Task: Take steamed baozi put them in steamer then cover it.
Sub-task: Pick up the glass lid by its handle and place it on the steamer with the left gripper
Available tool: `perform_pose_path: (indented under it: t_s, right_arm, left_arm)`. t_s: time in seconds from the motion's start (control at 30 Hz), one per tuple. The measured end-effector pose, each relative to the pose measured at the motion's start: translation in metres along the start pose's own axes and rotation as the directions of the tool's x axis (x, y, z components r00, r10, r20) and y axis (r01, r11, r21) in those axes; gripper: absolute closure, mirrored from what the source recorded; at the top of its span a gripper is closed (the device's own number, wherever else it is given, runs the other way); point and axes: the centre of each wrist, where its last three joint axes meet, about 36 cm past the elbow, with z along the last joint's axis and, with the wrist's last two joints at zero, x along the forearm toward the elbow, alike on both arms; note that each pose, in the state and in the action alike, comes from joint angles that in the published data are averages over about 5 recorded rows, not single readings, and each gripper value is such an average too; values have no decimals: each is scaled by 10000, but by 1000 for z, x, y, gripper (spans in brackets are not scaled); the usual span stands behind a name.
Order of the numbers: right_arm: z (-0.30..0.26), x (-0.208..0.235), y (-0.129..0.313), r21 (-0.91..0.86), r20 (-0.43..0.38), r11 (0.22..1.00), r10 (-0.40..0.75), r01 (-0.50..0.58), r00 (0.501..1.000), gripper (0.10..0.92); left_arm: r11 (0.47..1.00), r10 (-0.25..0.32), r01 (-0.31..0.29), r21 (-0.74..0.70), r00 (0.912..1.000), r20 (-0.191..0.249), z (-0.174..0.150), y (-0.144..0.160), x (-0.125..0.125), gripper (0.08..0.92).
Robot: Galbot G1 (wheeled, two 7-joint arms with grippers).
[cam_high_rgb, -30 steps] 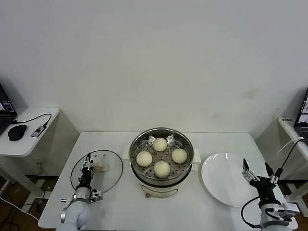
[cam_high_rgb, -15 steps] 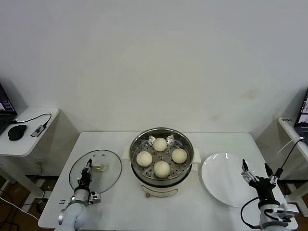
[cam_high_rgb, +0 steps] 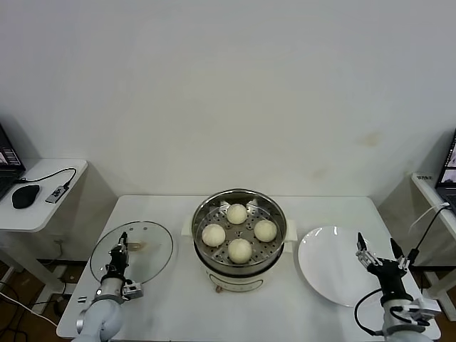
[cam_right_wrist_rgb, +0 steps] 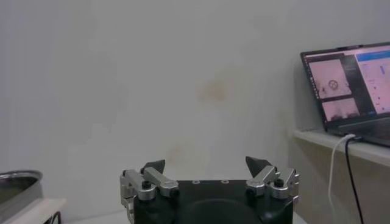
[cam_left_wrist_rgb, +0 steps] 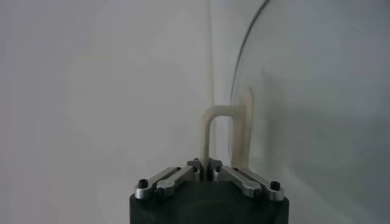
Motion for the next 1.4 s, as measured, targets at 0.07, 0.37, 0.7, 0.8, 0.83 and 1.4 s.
perform_pose_path:
  t_s: [0.07, 0.37, 0.7, 0.8, 0.83, 1.4]
  right_arm:
    - [0, -1, 1, -51, -50, 10000, 38, -38, 10000, 200]
    - [-5, -3, 2, -228, -205, 9996, 158, -163, 9997, 200]
    - [-3, -2, 3, -185, -379, 9994, 287, -295, 9989, 200]
    - [-2, -2, 3, -83, -438, 9994, 337, -341, 9985, 200]
    - [-2, -2, 4, -49, -450, 9994, 352, -354, 9984, 200]
    - [10, -4, 3, 478, -632, 9956, 834, -804, 9945, 200]
  left_arm:
    - [9998, -30, 33, 183, 9998, -175, -2, 12, 5, 856]
    - [9968, -163, 263, 750, 9912, -1312, -15, 69, 32, 856]
    - [9884, -685, 944, 1187, 9761, -2062, -53, 141, 61, 856]
    - [9854, -827, 1114, 1291, 9744, -2090, -69, 156, 70, 856]
    - [9845, -864, 1154, 1320, 9744, -2077, -74, 160, 72, 856]
    - [9759, -951, 1127, 1869, 9904, -1007, -172, 191, 76, 856]
